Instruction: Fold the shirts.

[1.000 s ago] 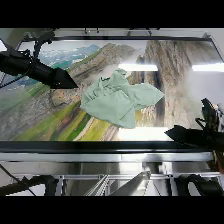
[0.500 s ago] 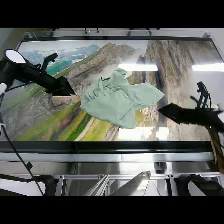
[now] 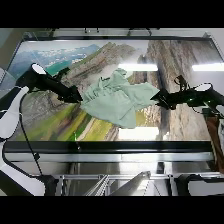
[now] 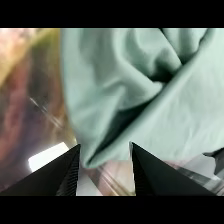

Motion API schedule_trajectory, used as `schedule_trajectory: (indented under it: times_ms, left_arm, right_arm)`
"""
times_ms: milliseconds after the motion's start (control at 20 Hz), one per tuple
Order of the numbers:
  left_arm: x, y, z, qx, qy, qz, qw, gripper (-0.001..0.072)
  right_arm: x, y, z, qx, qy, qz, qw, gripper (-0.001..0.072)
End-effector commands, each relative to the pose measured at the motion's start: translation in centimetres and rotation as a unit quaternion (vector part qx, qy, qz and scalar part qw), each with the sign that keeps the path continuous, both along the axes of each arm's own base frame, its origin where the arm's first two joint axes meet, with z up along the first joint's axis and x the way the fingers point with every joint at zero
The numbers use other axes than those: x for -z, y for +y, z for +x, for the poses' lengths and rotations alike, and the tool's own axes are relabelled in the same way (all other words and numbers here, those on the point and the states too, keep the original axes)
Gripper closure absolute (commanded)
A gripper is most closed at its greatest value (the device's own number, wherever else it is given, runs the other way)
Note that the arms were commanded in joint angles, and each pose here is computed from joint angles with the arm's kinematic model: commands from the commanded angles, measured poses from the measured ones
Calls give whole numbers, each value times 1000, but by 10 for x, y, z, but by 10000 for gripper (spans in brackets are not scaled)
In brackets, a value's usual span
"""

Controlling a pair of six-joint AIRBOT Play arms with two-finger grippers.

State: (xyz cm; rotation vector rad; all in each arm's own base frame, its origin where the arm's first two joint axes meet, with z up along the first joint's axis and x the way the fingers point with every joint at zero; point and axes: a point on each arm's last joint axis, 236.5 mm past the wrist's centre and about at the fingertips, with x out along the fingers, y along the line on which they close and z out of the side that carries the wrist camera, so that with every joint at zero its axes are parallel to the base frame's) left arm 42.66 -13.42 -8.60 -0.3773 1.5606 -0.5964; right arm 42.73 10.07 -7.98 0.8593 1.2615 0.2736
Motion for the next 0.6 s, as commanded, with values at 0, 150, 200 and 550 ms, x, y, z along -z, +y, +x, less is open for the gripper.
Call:
schedule_trajectory:
  times_ms: [0, 150, 200, 550]
  left_arm:
    - [23, -28, -7, 27, 9, 1, 1000, 373]
    - [25, -47, -12, 50, 2, 3, 999, 373]
    - [25, -51, -13, 57, -1, 3, 998, 375]
    - [-61, -70, 18, 7, -75, -127, 989, 698]
  right_arm:
    - [7, 17, 24, 23, 0, 68, 997, 217]
    - [7, 24, 34, 38, -11, 104, 994, 354]
    - [5, 27, 39, 42, -20, 116, 992, 399]
    - [-75, 34, 55, 12, -134, 183, 974, 700]
